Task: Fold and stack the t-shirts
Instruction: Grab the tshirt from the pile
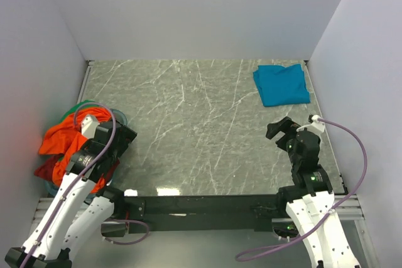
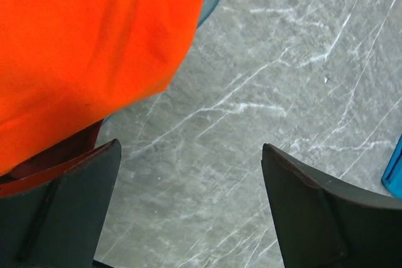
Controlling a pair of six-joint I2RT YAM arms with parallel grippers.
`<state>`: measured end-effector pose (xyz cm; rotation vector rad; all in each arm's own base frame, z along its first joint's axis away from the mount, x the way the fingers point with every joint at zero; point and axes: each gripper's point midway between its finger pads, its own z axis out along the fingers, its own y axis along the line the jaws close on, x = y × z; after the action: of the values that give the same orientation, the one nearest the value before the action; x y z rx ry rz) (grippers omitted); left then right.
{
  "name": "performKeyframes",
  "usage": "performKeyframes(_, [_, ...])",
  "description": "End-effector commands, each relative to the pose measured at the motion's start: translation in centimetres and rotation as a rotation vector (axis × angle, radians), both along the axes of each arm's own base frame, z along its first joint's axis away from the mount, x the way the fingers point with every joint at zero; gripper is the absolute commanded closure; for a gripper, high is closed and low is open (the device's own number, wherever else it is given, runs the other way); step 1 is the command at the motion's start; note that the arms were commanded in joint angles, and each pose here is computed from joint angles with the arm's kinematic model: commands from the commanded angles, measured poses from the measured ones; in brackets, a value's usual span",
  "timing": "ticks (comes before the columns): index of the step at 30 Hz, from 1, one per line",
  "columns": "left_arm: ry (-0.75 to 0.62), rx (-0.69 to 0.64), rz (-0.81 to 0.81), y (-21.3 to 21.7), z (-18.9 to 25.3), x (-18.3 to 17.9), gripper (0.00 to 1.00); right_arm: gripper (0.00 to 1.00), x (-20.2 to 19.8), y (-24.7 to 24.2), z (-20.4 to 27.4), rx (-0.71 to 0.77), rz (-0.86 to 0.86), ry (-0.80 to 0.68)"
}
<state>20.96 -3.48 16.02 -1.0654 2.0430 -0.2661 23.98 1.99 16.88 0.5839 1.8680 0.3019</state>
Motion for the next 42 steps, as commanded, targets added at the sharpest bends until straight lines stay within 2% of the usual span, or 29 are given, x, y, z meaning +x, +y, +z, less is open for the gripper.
performKeyframes(1, [-0.065, 0.013, 0.075, 1.2, 2.3, 0.7, 0.0, 0.0, 0.8, 0.5, 3.0, 0.014, 0.02, -0.096])
performKeyframes(5, [-0.068, 0.057, 0.137, 2.3, 2.4, 1.2, 0.0, 0.0, 0.7, 0.6, 3.4, 0.004, 0.033, -0.097])
performKeyframes(11, [0.002, 0.121, 0.173, 2.6, 2.0, 3.6, 0.01, 0.0, 0.8, 0.5, 2.9, 0.006, 0.031, -0.089])
performKeyframes(13, [0.036, 0.147, 0.21, 3.3, 1.5, 4.2, 0.0, 0.0, 1.1, 1.7, 3.0, 0.017, 0.097, -0.113])
performKeyframes(17, [0.083, 0.165, 0.259, 5.0, 0.6, 5.3, 0.0, 0.0, 1.5, 2.3, 1.8, 0.013, 0.134, -0.066])
performKeyframes(23, [0.095, 0.127, 0.256, 6.7, -0.3, 6.7, 0.0, 0.0, 1.7, 2.7, 0.6, 0.008, 0.155, 0.002])
performKeyframes(30, [0.162, 0.116, 0.305, 8.0, -2.3, 5.5, 0.02, 0.0, 1.8, 3.2, 0.0, 0.021, 0.183, 0.022])
performKeyframes(36, [0.219, 0.101, 0.276, 7.4, -4.1, 5.1, 0.16, 0.0, 1.7, 3.0, -0.1, 0.015, 0.173, 0.035])
performKeyframes(39, [0.242, 0.103, 0.274, 7.3, -4.5, 4.8, 0.31, 0.01, 1.7, 2.8, -0.3, 0.015, 0.16, 0.04])
performKeyframes(40, [0.247, 0.1, 0.281, 7.3, -4.6, 4.8, 0.43, 0.0, 1.6, 2.9, -0.3, 0.014, 0.165, 0.042])
performKeyframes(42, [0.253, 0.093, 0.273, 7.2, -4.8, 4.6, 0.56, 0.01, 1.6, 2.8, -0.5, 0.012, 0.16, 0.05])
